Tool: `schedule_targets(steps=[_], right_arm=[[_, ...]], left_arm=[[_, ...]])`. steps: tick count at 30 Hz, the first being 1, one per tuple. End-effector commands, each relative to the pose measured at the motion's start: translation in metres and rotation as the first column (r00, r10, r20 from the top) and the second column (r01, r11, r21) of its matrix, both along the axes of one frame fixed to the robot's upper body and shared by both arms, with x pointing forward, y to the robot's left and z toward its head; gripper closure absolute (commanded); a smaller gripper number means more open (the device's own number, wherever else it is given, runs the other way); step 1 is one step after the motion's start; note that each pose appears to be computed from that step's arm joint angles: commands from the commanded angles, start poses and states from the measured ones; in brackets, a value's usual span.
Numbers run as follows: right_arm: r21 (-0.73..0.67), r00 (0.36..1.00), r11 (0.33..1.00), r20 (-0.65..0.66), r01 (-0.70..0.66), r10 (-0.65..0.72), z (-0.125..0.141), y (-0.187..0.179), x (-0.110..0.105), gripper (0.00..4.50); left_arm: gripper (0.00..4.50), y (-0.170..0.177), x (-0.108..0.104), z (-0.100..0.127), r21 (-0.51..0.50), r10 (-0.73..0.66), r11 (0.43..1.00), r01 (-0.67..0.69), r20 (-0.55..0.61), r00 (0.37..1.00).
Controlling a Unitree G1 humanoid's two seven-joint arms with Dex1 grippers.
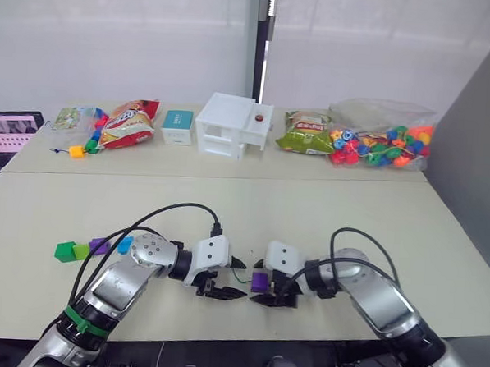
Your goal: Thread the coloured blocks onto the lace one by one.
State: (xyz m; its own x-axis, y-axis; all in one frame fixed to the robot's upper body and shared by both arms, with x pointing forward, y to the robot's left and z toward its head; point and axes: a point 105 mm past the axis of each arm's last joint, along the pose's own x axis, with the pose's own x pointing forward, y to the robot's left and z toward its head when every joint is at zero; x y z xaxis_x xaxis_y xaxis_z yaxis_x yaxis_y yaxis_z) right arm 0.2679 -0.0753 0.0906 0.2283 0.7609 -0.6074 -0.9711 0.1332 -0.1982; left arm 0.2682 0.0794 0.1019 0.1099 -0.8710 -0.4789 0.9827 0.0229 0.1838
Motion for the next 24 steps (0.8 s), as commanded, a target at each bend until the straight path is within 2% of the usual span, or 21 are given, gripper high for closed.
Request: schedule_targets(steps=[1, 8, 16, 17, 18, 21, 22, 23, 24], right_arm=[[0.008, 0.999, 1.000, 0.042, 0.003, -0.003, 0.016, -0.010, -0.004, 0.04], [-0.035, 0.998, 0.998, 0.029, 0.051, -0.050, 0.007, -0.032, -0.009, 0.04], [-0.041, 0.995, 0.994, 0.040, 0.097, -0.096, 0.000, -0.037, -0.009, 0.04], [-0.038, 0.994, 0.994, 0.039, 0.103, -0.102, 0.000, -0.038, -0.010, 0.00], [-0.037, 0.994, 0.994, 0.038, 0.108, -0.106, 0.000, -0.039, -0.010, 0.00], [-0.037, 0.992, 0.992, 0.040, 0.117, -0.115, -0.001, -0.041, -0.012, 0.00], [-0.036, 0.992, 0.992, 0.042, 0.119, -0.117, -0.001, -0.041, -0.012, 0.52], [-0.035, 0.992, 0.992, 0.043, 0.120, -0.118, -0.001, -0.042, -0.012, 0.72], [-0.034, 0.992, 0.992, 0.043, 0.120, -0.119, -0.001, -0.042, -0.013, 1.09]], left_arm=[[1.31, -0.012, 0.005, 0.010, -0.008, -0.034, 0.999, 0.035, 0.055, 0.998], [1.31, -0.041, 0.009, 0.001, -0.039, -0.079, 0.996, 0.080, 0.020, 0.997], [1.31, -0.054, 0.012, -0.006, -0.047, -0.077, 0.996, 0.077, -0.004, 0.997], [1.74, -0.053, 0.011, -0.006, -0.047, -0.078, 0.996, 0.078, -0.002, 0.997], [1.86, -0.053, 0.010, -0.006, -0.049, -0.083, 0.995, 0.082, -0.008, 0.997], [2.79, -0.052, 0.010, -0.005, -0.053, -0.086, 0.995, 0.086, -0.005, 0.996], [3.13, -0.052, 0.009, -0.004, -0.054, -0.090, 0.994, 0.090, -0.001, 0.996], [3.30, -0.051, 0.009, -0.004, -0.054, -0.093, 0.994, 0.093, 0.000, 0.996], [3.30, -0.051, 0.008, -0.003, -0.054, -0.095, 0.994, 0.095, 0.000, 0.995]])
